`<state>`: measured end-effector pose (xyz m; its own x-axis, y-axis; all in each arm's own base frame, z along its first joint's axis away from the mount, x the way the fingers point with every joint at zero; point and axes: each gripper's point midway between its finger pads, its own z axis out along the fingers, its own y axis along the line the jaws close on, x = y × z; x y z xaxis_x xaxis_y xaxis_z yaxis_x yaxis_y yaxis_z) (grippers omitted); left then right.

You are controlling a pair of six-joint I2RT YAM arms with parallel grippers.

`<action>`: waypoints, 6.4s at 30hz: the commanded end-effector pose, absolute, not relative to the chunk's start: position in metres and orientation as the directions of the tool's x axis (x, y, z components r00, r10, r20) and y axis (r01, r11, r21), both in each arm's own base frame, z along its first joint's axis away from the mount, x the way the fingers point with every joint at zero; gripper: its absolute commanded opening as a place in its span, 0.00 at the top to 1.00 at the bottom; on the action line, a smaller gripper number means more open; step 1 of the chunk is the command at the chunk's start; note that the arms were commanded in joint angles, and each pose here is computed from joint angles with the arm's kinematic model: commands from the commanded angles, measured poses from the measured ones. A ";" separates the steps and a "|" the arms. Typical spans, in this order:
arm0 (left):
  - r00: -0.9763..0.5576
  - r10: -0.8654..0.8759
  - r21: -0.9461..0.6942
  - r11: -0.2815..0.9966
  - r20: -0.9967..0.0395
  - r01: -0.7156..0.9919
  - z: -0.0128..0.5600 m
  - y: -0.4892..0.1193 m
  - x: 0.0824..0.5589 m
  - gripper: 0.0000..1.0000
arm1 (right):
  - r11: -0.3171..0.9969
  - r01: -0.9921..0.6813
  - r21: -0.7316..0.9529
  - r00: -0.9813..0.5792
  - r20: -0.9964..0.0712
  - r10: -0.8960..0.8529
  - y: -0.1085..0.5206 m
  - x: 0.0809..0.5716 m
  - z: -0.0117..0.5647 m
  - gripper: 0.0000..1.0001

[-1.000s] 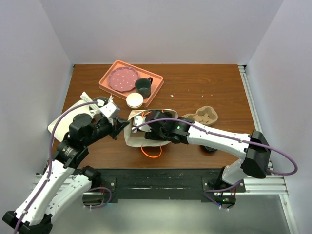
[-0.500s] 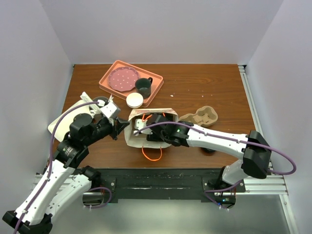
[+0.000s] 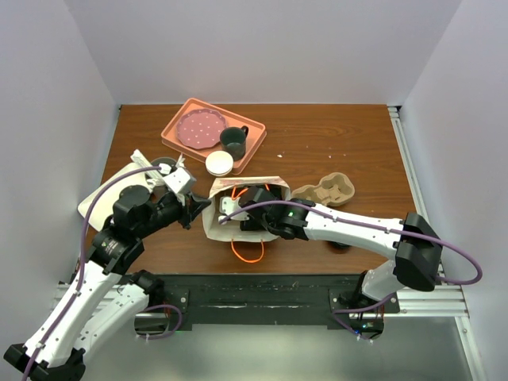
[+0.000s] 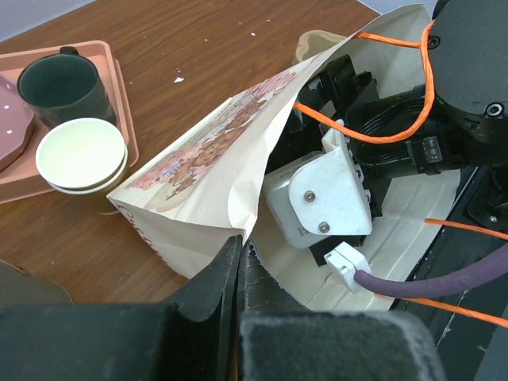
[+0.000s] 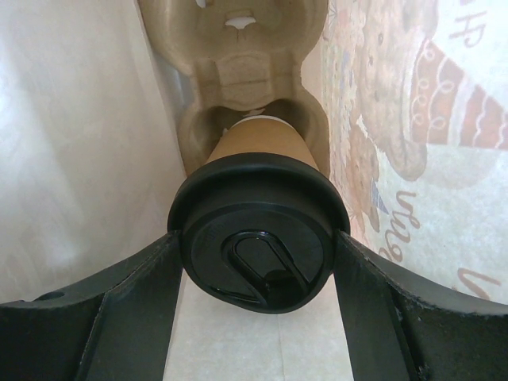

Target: Pack the takeout coffee

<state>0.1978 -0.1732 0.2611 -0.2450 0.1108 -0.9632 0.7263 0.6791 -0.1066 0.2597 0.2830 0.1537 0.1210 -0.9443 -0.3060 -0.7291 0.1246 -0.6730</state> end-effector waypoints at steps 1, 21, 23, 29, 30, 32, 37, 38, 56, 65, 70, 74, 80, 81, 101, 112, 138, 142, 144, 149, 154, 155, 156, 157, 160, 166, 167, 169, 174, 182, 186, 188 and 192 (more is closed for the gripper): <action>-0.205 0.095 -0.094 0.652 -0.974 0.753 0.277 -0.177 0.193 1.00 | 0.100 -0.718 -0.689 0.169 -0.311 -0.935 0.285 0.259 0.164 0.88; -0.192 0.086 -0.093 0.644 -0.978 0.759 0.281 -0.176 0.188 1.00 | -0.022 -0.739 -0.673 0.241 -0.233 -0.942 0.293 0.259 0.148 0.89; -0.194 0.086 -0.094 0.642 -0.977 0.761 0.280 -0.177 0.188 1.00 | -0.044 -0.742 -0.669 0.259 -0.226 -0.939 0.295 0.258 0.152 0.88; -0.189 0.084 -0.094 0.632 -0.978 0.769 0.280 -0.178 0.186 1.00 | -0.089 -0.760 -0.644 0.292 -0.215 -0.932 0.294 0.255 0.151 0.88; -0.189 0.084 -0.094 0.634 -0.978 0.768 0.280 -0.178 0.187 1.00 | -0.094 -0.758 -0.645 0.295 -0.211 -0.932 0.294 0.256 0.151 0.88; -0.187 0.083 -0.096 0.622 -0.979 0.777 0.281 -0.180 0.185 1.00 | -0.097 -0.750 -0.654 0.303 -0.210 -0.929 0.296 0.259 0.154 0.87; -0.192 0.083 -0.102 0.612 -0.978 0.784 0.281 -0.182 0.183 1.00 | -0.083 -0.741 -0.667 0.298 -0.215 -0.930 0.298 0.268 0.155 0.86; -0.195 0.086 -0.104 0.608 -0.977 0.787 0.281 -0.183 0.183 1.00 | -0.078 -0.740 -0.668 0.297 -0.219 -0.929 0.298 0.270 0.156 0.86; -0.213 0.100 -0.109 0.614 -0.972 0.782 0.278 -0.184 0.184 1.00 | -0.055 -0.786 -0.616 0.290 -0.288 -0.913 0.303 0.278 0.137 0.78; -0.221 0.106 -0.112 0.614 -0.969 0.781 0.278 -0.184 0.185 1.00 | -0.038 -0.785 -0.618 0.261 -0.274 -0.926 0.301 0.287 0.128 0.63; -0.220 0.107 -0.110 0.614 -0.970 0.782 0.280 -0.183 0.184 1.00 | -0.018 -0.788 -0.615 0.241 -0.282 -0.929 0.303 0.291 0.125 0.62; -0.220 0.106 -0.109 0.618 -0.970 0.779 0.281 -0.182 0.184 1.00 | -0.016 -0.794 -0.608 0.232 -0.278 -0.932 0.303 0.293 0.120 0.60; -0.220 0.108 -0.108 0.619 -0.969 0.778 0.282 -0.182 0.184 1.00 | 0.001 -0.794 -0.608 0.218 -0.286 -0.933 0.306 0.295 0.119 0.54; -0.220 0.108 -0.108 0.619 -0.969 0.778 0.282 -0.182 0.184 1.00 | 0.003 -0.794 -0.607 0.217 -0.289 -0.932 0.306 0.295 0.119 0.52; -0.291 0.022 -0.201 0.676 -0.956 0.709 0.290 -0.181 0.196 1.00 | 0.063 -0.778 -0.625 0.199 -0.340 -0.919 0.303 0.301 0.155 0.11; -0.330 -0.012 -0.253 0.669 -0.944 0.699 0.296 -0.187 0.198 1.00 | 0.063 -0.789 -0.611 0.211 -0.365 -0.907 0.299 0.294 0.172 0.01; -0.418 -0.078 -0.360 0.664 -0.905 0.656 0.305 -0.192 0.199 1.00 | 0.040 -0.843 -0.536 0.211 -0.400 -0.892 0.290 0.276 0.202 0.01; -0.432 -0.088 -0.373 0.674 -0.898 0.638 0.304 -0.191 0.200 1.00 | 0.041 -0.843 -0.536 0.214 -0.405 -0.889 0.289 0.277 0.208 0.01; -0.439 -0.092 -0.377 0.684 -0.894 0.625 0.304 -0.190 0.203 1.00 | 0.038 -0.846 -0.531 0.217 -0.408 -0.887 0.289 0.276 0.211 0.01; -0.452 -0.110 -0.397 0.684 -0.885 0.611 0.306 -0.192 0.205 1.00 | 0.046 -0.854 -0.518 0.215 -0.431 -0.877 0.289 0.272 0.219 0.01; -0.475 -0.122 -0.419 0.689 -0.872 0.592 0.305 -0.193 0.207 1.00 | 0.062 -0.852 -0.520 0.205 -0.442 -0.873 0.284 0.270 0.225 0.01; -0.477 -0.124 -0.421 0.691 -0.870 0.588 0.305 -0.192 0.208 1.00 | 0.068 -0.850 -0.523 0.203 -0.443 -0.873 0.283 0.271 0.226 0.01; -0.479 -0.131 -0.426 0.693 -0.868 0.581 0.305 -0.192 0.208 1.00 | 0.078 -0.847 -0.526 0.199 -0.450 -0.871 0.282 0.272 0.229 0.01; -0.478 -0.135 -0.427 0.696 -0.868 0.578 0.306 -0.192 0.209 1.00 | 0.090 -0.846 -0.526 0.192 -0.459 -0.867 0.282 0.272 0.231 0.01; -0.485 -0.134 -0.425 0.710 -0.864 0.562 0.304 -0.190 0.212 0.99 | 0.119 -0.850 -0.513 0.185 -0.502 -0.845 0.285 0.270 0.238 0.07; -0.482 -0.114 -0.397 0.742 -0.869 0.540 0.306 -0.188 0.223 0.98 | 0.131 -0.857 -0.498 0.189 -0.541 -0.820 0.288 0.268 0.252 0.17; -0.483 -0.116 -0.398 0.745 -0.868 0.536 0.306 -0.188 0.224 0.97 | 0.132 -0.857 -0.498 0.192 -0.546 -0.816 0.289 0.267 0.255 0.18; -0.482 -0.118 -0.399 0.745 -0.868 0.536 0.307 -0.189 0.226 0.97 | 0.123 -0.866 -0.484 0.194 -0.553 -0.810 0.291 0.264 0.257 0.21; -0.481 -0.121 -0.390 0.767 -0.868 0.510 0.310 -0.187 0.234 0.95 | 0.118 -0.877 -0.465 0.200 -0.578 -0.791 0.296 0.260 0.272 0.37; -0.504 -0.131 -0.401 0.783 -0.853 0.475 0.309 -0.189 0.245 0.88 | 0.080 -0.899 -0.431 0.218 -0.598 -0.771 0.299 0.250 0.283 0.42; -0.497 -0.141 -0.403 0.783 -0.856 0.473 0.316 -0.193 0.252 0.82 | 0.080 -0.902 -0.423 0.220 -0.613 -0.759 0.301 0.247 0.293 0.44; -0.495 -0.137 -0.399 0.785 -0.858 0.474 0.317 -0.194 0.256 0.79 | 0.090 -0.906 -0.414 0.212 -0.627 -0.750 0.304 0.247 0.296 0.45; -0.460 -0.146 -0.384 0.788 -0.876 0.480 0.333 -0.196 0.266 0.74 | 0.118 -0.900 -0.420 0.205 -0.644 -0.737 0.305 0.249 0.305 0.47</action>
